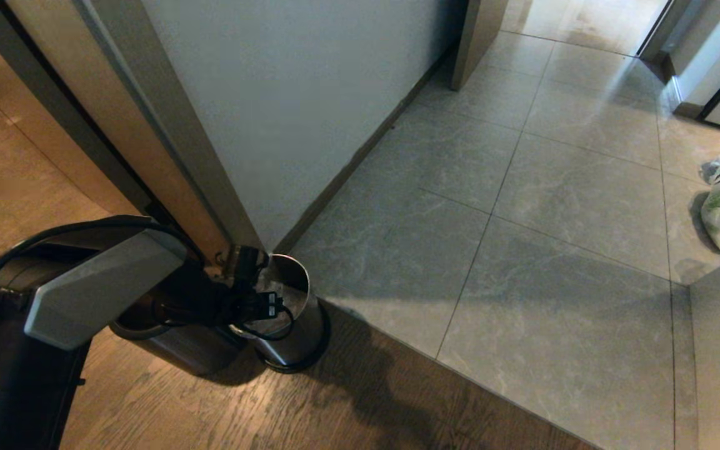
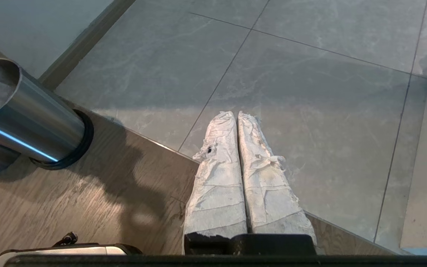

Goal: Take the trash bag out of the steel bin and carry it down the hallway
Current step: Pick up the trash bag

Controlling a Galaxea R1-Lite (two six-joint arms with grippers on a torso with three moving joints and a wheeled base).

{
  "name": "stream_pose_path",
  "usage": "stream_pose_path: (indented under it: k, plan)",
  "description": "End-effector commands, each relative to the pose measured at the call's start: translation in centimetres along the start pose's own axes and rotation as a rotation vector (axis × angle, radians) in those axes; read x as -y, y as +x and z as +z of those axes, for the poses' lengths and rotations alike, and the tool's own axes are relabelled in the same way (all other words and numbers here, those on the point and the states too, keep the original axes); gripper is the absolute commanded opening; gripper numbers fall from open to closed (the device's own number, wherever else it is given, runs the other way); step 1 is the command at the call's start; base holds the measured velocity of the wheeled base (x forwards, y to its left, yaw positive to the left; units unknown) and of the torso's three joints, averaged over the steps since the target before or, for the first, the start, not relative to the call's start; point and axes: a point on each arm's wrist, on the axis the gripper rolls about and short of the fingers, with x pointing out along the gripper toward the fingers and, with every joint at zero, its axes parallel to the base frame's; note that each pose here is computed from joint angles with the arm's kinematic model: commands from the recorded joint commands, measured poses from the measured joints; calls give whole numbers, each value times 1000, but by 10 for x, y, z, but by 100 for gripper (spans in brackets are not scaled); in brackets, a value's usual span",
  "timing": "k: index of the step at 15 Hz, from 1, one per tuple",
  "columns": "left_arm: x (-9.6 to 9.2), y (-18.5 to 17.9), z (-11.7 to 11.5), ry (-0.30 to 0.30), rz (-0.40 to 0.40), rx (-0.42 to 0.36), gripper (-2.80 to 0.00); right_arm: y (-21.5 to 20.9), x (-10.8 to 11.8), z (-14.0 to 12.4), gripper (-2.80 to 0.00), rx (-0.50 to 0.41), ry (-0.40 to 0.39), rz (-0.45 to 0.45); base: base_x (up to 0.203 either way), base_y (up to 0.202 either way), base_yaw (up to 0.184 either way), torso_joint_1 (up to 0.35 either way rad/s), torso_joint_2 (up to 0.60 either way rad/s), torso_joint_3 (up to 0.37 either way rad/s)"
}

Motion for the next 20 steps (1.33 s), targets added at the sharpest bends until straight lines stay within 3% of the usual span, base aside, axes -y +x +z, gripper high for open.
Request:
stream_pose_path:
  k: [1, 11, 18, 19, 20]
  plan:
    - [-4, 4, -1, -4, 10, -6, 0, 0, 0, 0, -280, -1, 0, -1, 0, 0, 0, 0, 0, 0]
    - [-5, 18, -15, 2, 13, -50, 0, 0, 0, 0, -280, -1, 0, -1, 0, 0, 0, 0, 0, 0]
    - [-3, 29, -10, -13, -11, -35, 0, 0, 0, 0, -280, -1, 0, -1, 0, 0, 0, 0, 0, 0]
    - [-3, 30, -11, -17, -31, -33, -280, 0, 0, 0, -280, -1, 0, -1, 0, 0, 0, 0, 0, 0]
    - [-3, 30, -11, -19, -45, -32, -280, 0, 0, 0, -280, -1, 0, -1, 0, 0, 0, 0, 0, 0]
